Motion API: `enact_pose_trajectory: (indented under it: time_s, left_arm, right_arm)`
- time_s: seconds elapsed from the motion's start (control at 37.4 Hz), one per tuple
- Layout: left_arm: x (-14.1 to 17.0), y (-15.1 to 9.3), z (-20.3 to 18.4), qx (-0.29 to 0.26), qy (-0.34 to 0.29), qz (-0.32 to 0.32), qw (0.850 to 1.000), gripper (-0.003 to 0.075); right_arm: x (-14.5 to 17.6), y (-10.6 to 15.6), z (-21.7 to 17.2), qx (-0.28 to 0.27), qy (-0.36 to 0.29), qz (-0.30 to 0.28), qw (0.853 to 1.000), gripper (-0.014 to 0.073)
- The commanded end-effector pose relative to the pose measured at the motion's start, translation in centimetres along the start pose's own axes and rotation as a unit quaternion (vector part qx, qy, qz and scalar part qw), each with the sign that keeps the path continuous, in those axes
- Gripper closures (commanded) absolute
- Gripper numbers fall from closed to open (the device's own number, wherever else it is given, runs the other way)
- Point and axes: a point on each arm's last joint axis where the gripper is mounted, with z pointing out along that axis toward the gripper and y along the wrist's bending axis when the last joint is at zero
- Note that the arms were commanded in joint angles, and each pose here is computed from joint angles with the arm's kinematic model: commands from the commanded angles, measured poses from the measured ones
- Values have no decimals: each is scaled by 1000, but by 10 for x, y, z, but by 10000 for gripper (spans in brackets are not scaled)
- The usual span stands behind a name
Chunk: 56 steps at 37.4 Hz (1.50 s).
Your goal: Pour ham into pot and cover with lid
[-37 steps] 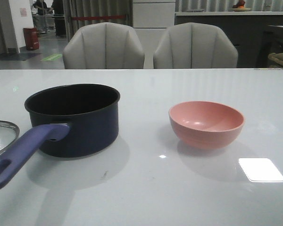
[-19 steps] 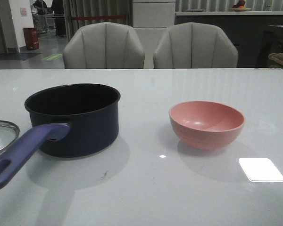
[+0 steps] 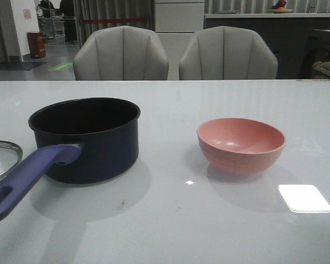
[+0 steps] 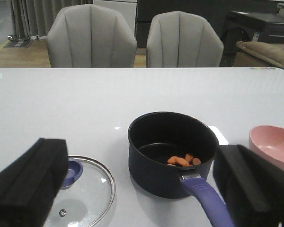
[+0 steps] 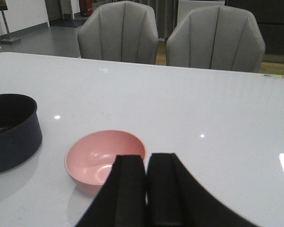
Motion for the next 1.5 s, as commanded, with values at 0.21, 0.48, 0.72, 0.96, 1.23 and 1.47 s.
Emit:
enact_pose_trajectory:
  time_s: [0.21, 0.48, 0.72, 0.96, 1.23, 1.47]
  left_arm:
    - [-44, -3, 43, -14, 39, -29, 999, 61]
    - [-49, -4, 117, -42, 166, -71, 983, 61]
    - [-51, 14, 161, -93, 221, -98, 966, 62]
    - [-45, 52, 178, -161, 241, -125, 949, 62]
    - [-31, 68, 215, -170, 321, -103, 926, 62]
    - [-27, 81, 260, -172, 384, -90, 903, 62]
  right_arm:
    - [-16, 0, -1, 5, -48, -4, 999, 439]
    - [-16, 0, -1, 5, -48, -4, 999, 439]
    - [-16, 0, -1, 5, -48, -4, 999, 439]
    - [-16, 0, -1, 5, -48, -4, 999, 439]
    - [-16, 0, -1, 5, -48, -4, 999, 439]
    - [-16, 0, -1, 5, -48, -4, 999, 439]
